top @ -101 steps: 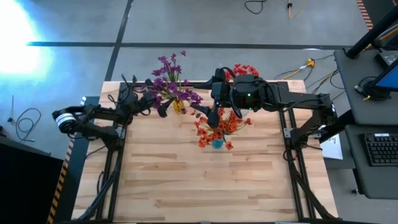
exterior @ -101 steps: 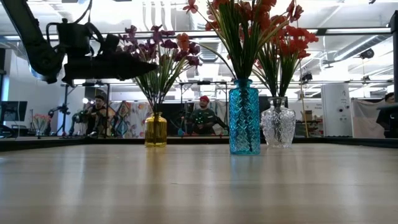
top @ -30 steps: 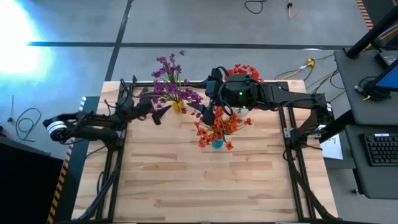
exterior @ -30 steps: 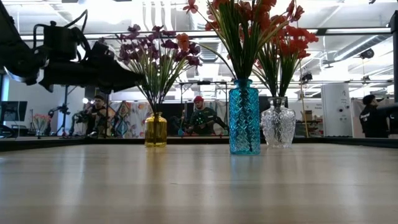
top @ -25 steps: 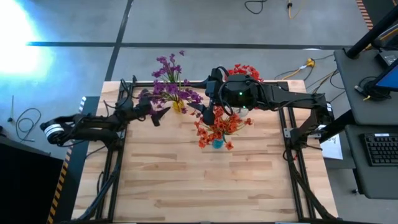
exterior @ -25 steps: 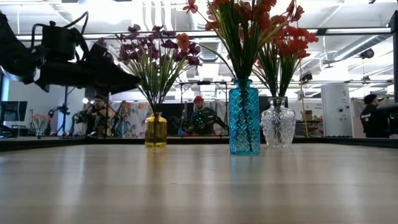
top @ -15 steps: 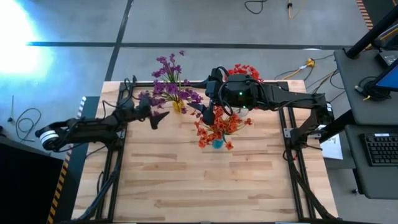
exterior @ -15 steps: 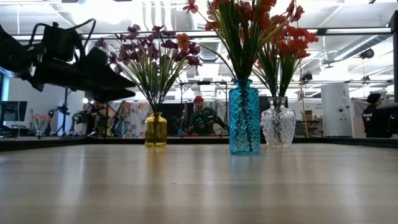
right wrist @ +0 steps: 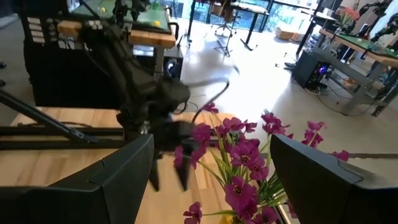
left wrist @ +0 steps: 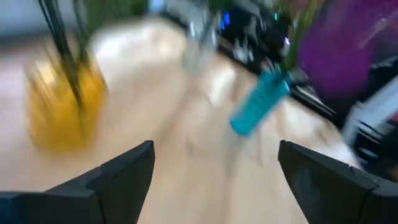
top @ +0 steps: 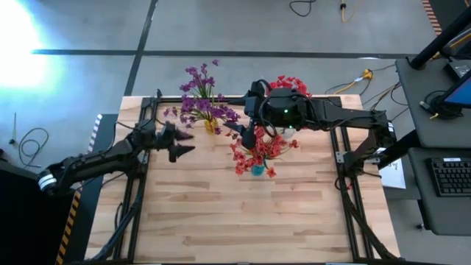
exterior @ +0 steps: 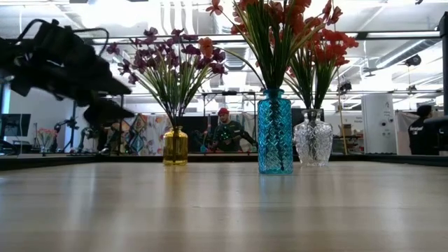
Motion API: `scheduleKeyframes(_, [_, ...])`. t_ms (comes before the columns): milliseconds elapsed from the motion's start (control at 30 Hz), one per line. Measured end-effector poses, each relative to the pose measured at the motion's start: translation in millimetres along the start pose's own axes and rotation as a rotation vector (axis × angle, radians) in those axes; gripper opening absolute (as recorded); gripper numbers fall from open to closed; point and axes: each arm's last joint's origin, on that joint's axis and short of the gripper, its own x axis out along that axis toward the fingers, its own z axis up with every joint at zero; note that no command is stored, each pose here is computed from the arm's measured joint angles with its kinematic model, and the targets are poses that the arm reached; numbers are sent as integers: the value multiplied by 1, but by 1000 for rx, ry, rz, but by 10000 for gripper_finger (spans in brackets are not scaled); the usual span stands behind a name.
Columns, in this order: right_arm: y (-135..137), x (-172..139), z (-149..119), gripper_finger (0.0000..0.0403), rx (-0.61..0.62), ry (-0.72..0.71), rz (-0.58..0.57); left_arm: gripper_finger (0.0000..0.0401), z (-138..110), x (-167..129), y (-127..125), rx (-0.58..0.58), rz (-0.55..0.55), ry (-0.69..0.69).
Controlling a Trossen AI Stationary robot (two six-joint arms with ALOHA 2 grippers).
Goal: Sort flowers into vase by color
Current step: Return to Home Position
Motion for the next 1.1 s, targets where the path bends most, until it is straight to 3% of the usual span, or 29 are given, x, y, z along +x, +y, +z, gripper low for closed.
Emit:
scheduleKeyframes(100, [-2,-9,4,315,13,-12,0,331,-11,-4,-6,-107,-40,102])
scheduleKeyframes(200, [-3,-18,7,315,29,-14,4,331,-16,-7,-15,-144,-105,157])
scheduleKeyframes(367, [6,-40,10,315,-41,20,52,328,-15,-13,-37,-23,-292,134])
scheduleKeyframes(600, [13,-107,21,315,-71,-64,142,297,-13,-27,-63,73,-393,3])
scheduleKeyframes(800, [31,-134,-16,315,-92,-76,229,274,-15,-40,-78,168,-485,-78])
scheduleKeyframes(1100, [44,-151,-98,315,-60,-176,273,262,-18,-49,-88,406,-585,-154])
